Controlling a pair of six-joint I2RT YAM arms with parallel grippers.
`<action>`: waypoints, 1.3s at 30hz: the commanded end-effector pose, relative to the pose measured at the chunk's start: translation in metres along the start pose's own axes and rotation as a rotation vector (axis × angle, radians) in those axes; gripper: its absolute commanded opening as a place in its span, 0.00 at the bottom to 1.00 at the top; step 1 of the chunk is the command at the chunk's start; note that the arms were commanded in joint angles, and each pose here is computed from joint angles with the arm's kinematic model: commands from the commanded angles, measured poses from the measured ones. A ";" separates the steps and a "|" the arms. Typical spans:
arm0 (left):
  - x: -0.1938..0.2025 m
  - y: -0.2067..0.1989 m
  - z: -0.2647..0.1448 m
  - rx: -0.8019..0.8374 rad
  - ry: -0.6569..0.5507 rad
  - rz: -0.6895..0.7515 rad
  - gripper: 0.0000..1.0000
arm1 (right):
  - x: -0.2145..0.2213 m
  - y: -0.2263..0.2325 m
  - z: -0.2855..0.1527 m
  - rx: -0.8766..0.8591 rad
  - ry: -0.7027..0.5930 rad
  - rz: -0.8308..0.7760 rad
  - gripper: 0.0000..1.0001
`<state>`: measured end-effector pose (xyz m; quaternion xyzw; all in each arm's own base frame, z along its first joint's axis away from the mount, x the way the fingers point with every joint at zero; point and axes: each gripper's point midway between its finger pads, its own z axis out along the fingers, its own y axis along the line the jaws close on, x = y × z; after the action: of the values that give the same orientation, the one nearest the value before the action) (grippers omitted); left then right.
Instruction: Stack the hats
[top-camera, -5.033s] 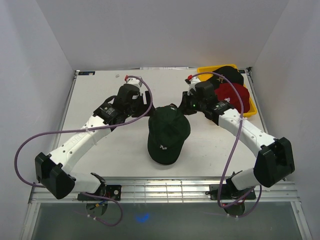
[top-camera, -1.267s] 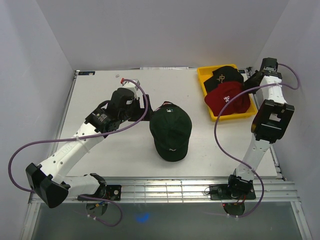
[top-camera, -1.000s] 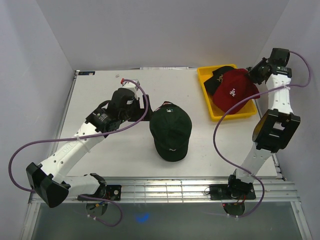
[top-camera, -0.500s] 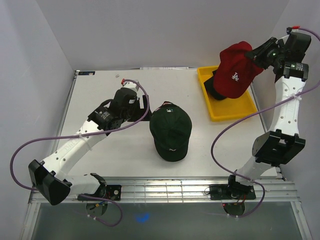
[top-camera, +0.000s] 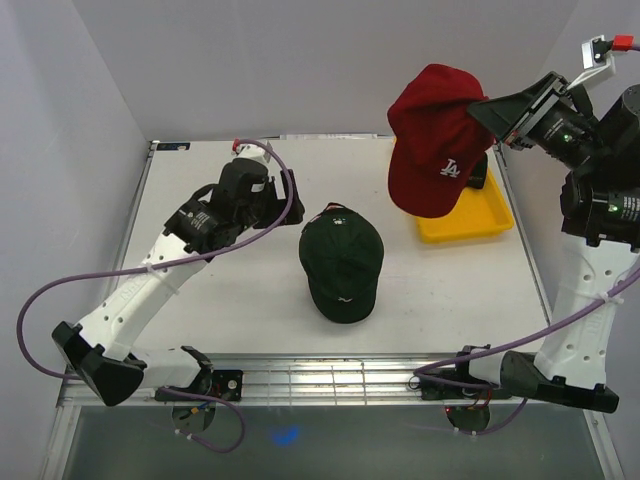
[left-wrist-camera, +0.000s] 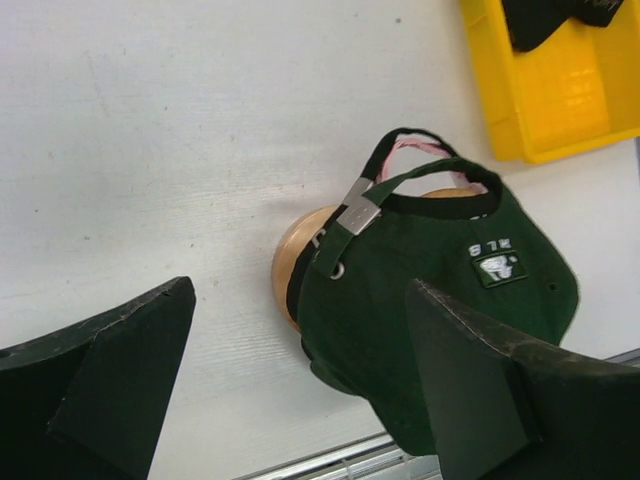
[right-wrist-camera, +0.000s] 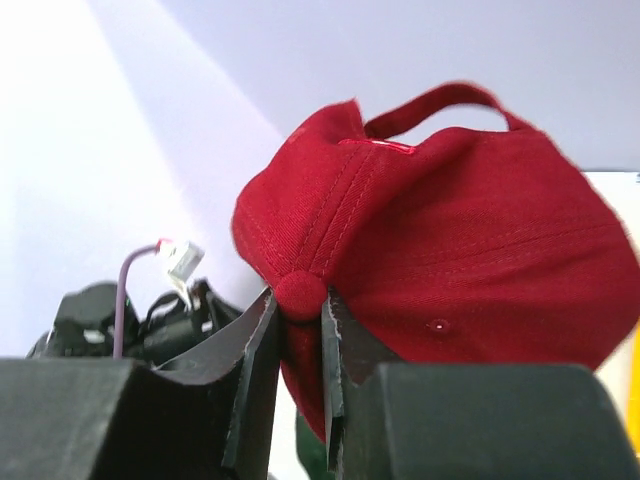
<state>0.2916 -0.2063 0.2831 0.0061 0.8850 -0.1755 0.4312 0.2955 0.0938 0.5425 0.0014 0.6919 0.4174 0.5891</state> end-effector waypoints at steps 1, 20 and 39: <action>-0.031 -0.014 -0.025 0.045 -0.074 -0.047 0.98 | 0.018 0.027 -0.008 -0.082 0.052 0.005 0.14; -0.067 -0.013 -0.074 0.090 -0.243 -0.238 0.98 | 0.097 0.076 -0.005 -0.097 0.192 -0.002 0.11; -0.097 0.031 -0.129 -0.043 -0.451 -0.343 0.98 | 0.141 0.082 0.032 0.112 0.274 -0.102 0.08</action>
<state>0.2617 -0.1371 0.4038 -0.1718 0.7749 -0.2349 0.5611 0.2364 0.2478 0.4446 -0.0822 0.8176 0.3389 0.4581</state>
